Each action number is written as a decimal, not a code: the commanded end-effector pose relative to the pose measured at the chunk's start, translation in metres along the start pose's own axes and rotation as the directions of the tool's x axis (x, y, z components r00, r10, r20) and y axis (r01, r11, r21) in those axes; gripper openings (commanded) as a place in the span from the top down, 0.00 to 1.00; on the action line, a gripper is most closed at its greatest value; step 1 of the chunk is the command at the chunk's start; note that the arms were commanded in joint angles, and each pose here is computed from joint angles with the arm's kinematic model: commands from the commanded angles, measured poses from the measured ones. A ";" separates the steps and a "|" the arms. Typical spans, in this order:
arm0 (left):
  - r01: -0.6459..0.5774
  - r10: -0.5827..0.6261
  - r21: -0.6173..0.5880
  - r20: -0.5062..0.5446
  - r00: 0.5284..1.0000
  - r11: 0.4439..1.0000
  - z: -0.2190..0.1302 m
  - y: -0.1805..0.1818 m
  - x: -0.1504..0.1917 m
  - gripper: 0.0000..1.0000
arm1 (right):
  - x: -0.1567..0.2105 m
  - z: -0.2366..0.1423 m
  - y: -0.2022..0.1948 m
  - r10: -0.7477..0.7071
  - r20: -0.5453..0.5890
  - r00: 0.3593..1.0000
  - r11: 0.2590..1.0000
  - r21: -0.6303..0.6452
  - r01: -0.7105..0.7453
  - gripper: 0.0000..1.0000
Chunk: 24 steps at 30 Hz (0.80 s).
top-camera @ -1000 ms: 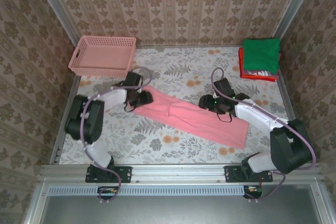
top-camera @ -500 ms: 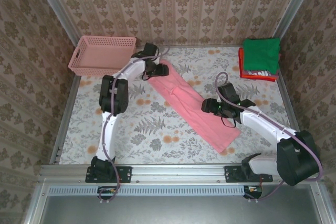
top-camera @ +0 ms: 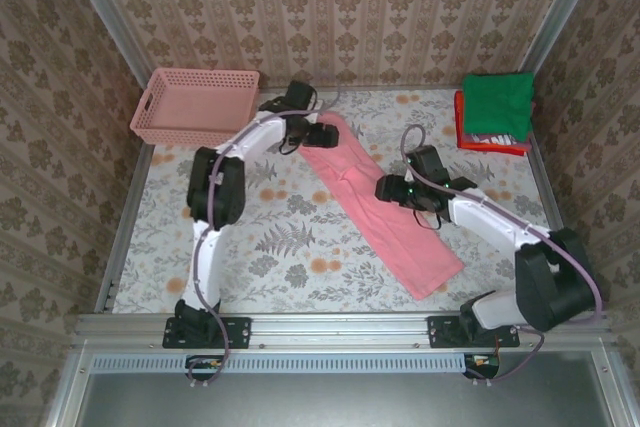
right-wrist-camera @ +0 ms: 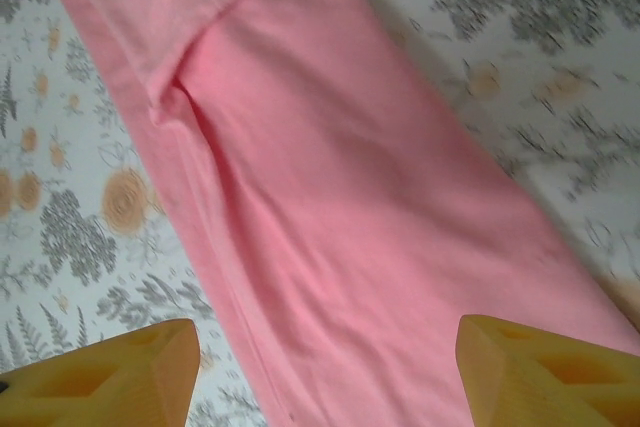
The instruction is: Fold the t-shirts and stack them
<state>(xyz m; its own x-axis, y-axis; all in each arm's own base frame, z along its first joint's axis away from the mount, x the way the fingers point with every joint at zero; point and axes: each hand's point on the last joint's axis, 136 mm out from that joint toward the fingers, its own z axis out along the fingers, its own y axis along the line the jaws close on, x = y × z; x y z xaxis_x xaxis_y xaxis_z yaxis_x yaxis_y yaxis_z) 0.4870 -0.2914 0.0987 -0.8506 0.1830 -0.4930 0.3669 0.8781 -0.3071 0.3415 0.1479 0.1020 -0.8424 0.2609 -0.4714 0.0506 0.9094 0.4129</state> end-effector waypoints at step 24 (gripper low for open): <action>-0.195 0.161 0.050 0.386 0.908 0.979 -0.164 -0.029 0.127 0.00 | -0.083 0.199 0.068 0.095 -0.115 0.989 0.996 0.008 -0.094 0.35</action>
<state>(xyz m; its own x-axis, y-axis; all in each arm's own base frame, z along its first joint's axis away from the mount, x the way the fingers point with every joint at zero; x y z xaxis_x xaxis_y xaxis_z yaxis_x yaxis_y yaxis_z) 0.3037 -0.2108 0.1566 -0.6583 0.1372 -0.7402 0.4766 0.8371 -0.2687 0.5157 0.2846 0.0454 -0.8831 0.2278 -0.4103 -0.0133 0.8618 0.5071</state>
